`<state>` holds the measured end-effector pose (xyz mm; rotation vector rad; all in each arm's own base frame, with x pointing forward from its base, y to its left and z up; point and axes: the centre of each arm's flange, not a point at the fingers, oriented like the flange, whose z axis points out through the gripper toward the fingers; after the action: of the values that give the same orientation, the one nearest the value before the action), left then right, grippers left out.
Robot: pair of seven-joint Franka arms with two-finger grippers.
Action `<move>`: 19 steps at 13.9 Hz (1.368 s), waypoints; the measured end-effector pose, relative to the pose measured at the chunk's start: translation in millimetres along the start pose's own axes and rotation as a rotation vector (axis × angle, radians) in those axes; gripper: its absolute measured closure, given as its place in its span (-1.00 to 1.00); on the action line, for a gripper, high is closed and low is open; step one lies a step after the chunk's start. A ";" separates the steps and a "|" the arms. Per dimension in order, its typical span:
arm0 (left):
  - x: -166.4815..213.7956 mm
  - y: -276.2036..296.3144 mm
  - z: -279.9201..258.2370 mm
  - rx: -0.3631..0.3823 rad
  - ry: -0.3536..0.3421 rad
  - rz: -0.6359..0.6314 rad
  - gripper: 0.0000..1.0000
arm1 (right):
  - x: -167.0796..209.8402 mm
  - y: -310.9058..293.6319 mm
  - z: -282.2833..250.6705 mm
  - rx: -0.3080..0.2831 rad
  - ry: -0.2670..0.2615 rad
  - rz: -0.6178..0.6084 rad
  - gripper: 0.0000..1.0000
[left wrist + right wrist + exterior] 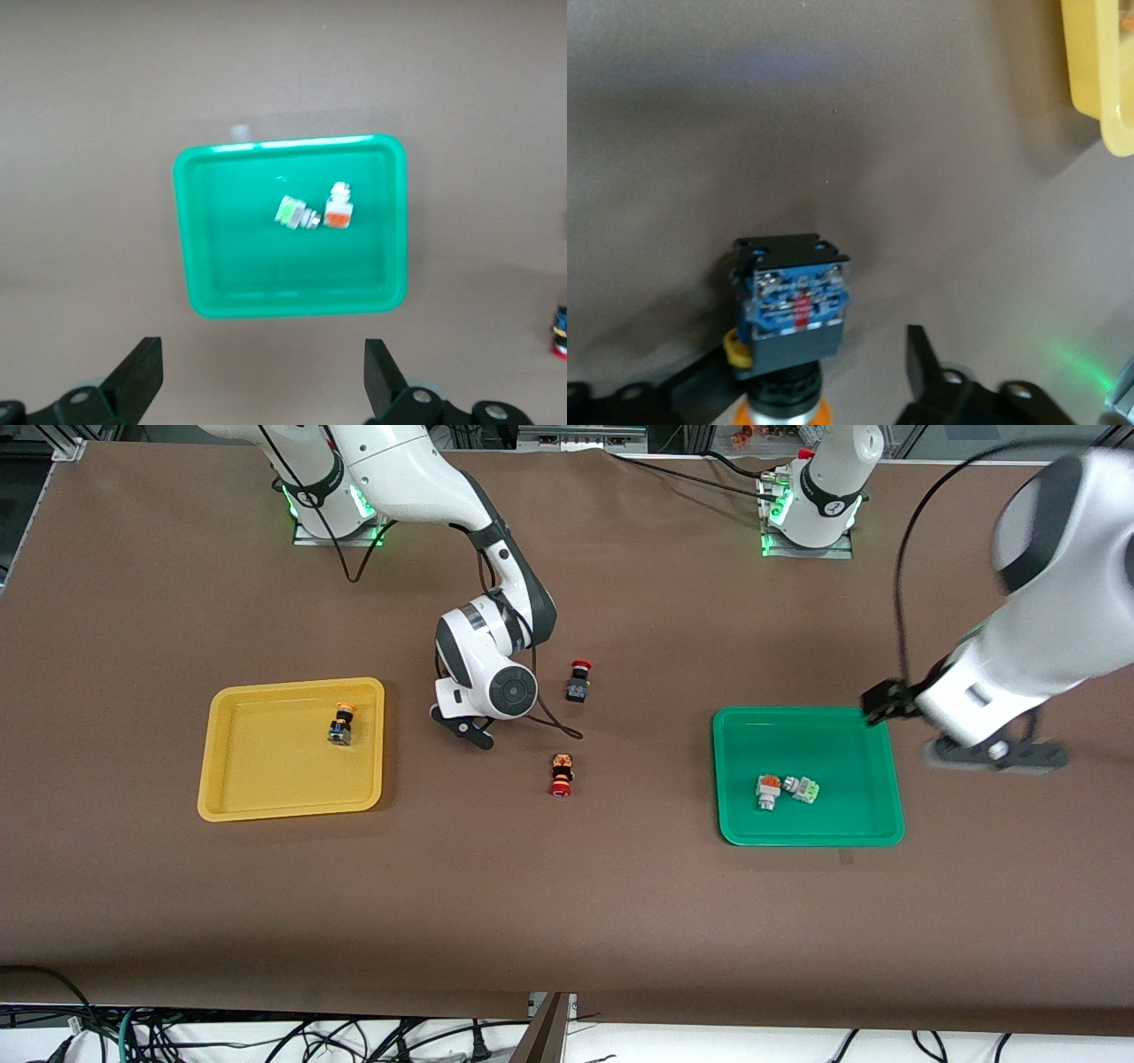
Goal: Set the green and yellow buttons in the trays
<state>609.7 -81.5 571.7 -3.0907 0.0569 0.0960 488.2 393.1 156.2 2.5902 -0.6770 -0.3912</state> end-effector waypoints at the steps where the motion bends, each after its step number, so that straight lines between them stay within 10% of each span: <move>1: -16.5 -8.7 -17.1 0.008 0.033 -0.016 -1.00 | 1.5 1.3 -4.3 0.015 -0.001 0.021 -0.23; 4: -62.7 -23.1 -30.1 0.027 0.117 -0.047 -1.00 | 12.6 2.5 -18.9 0.095 -0.003 0.120 0.35; 9: -79.0 -12.4 -28.5 0.040 0.018 -0.028 -1.00 | 88.3 67.0 -96.7 0.251 0.004 0.220 0.34; 12: -68.4 -11.8 -27.0 0.035 0.009 -0.025 -1.00 | 154.7 168.8 -133.9 0.255 -0.084 0.161 0.34; 19: -66.4 -12.1 -25.4 0.034 0.002 -0.016 -1.00 | 278.0 315.5 -1.2 0.230 -0.086 -0.059 0.34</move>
<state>545.5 -68.4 601.8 -3.0563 0.0331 0.0902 597.6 1.3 262.6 2.8299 -0.7128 -0.4705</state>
